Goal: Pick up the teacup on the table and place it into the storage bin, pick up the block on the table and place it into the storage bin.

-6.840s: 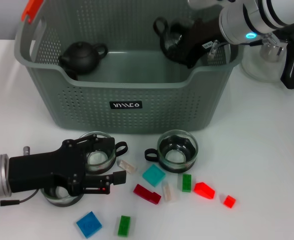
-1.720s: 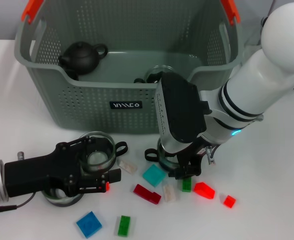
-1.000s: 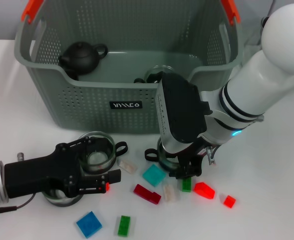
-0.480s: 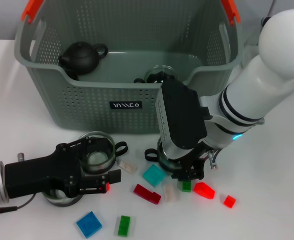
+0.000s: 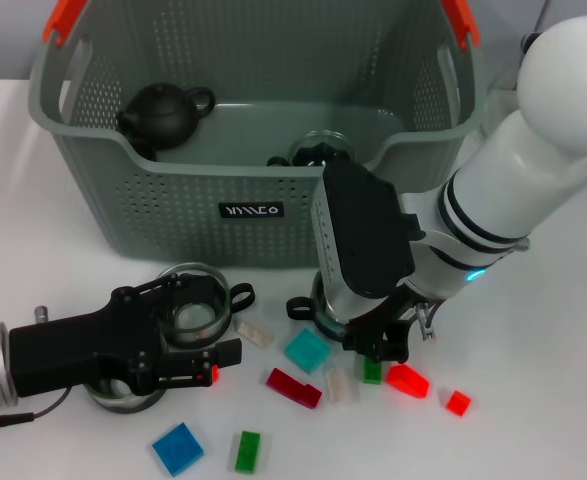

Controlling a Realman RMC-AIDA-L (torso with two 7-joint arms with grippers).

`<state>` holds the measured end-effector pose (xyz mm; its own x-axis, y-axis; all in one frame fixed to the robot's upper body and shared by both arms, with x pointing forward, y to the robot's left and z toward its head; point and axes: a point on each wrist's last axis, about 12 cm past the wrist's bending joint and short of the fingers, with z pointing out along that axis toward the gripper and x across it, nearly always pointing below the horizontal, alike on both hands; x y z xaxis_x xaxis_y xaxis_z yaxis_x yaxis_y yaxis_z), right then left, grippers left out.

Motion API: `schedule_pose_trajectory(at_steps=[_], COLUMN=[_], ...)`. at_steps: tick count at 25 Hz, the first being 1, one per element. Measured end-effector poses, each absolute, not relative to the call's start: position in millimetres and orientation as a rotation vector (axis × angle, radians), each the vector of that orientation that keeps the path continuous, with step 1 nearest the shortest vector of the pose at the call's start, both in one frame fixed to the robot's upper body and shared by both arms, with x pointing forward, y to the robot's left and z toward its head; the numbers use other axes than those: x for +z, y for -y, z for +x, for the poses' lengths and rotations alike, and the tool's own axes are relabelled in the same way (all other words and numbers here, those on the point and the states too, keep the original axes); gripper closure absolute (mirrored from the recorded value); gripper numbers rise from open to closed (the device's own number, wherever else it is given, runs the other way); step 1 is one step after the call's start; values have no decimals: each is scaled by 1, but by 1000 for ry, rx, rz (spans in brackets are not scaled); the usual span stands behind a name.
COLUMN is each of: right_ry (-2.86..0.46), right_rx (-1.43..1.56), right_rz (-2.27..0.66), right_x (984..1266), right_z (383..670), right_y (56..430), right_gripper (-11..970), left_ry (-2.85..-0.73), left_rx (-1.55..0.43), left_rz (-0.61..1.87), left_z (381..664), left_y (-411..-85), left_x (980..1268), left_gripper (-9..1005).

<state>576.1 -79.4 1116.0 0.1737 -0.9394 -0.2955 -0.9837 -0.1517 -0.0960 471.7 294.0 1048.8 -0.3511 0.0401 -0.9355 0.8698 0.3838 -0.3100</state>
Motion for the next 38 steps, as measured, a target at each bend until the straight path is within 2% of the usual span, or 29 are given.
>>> schedule_pose_trajectory(at_steps=[8, 14, 23, 31, 38], right_ry=[-1846, -1866, -1842, -1637, -1514], right_rx=[291, 383, 454, 465, 458], right_rz=[-2187, -2211, -2185, -2092, -1872], right_x=[1127, 1151, 1199, 1252, 1297], right_z=[573, 564, 555, 556, 572], right_y=[80, 86, 94, 84, 92], right_gripper=[898, 902, 902, 902, 903], left_ry=[-1697, -1690, -1695, -1701, -1694], left_rx=[-1096, -1101, -1097, -1087, -1078], left_rz=[813, 815, 811, 806, 815], left_z=[471, 469, 465, 462, 462], left_y=[-295, -298, -303, -306, -306], left_x=[1049, 1050, 1050, 1050, 1049], left_gripper=[64, 63, 63, 64, 63])
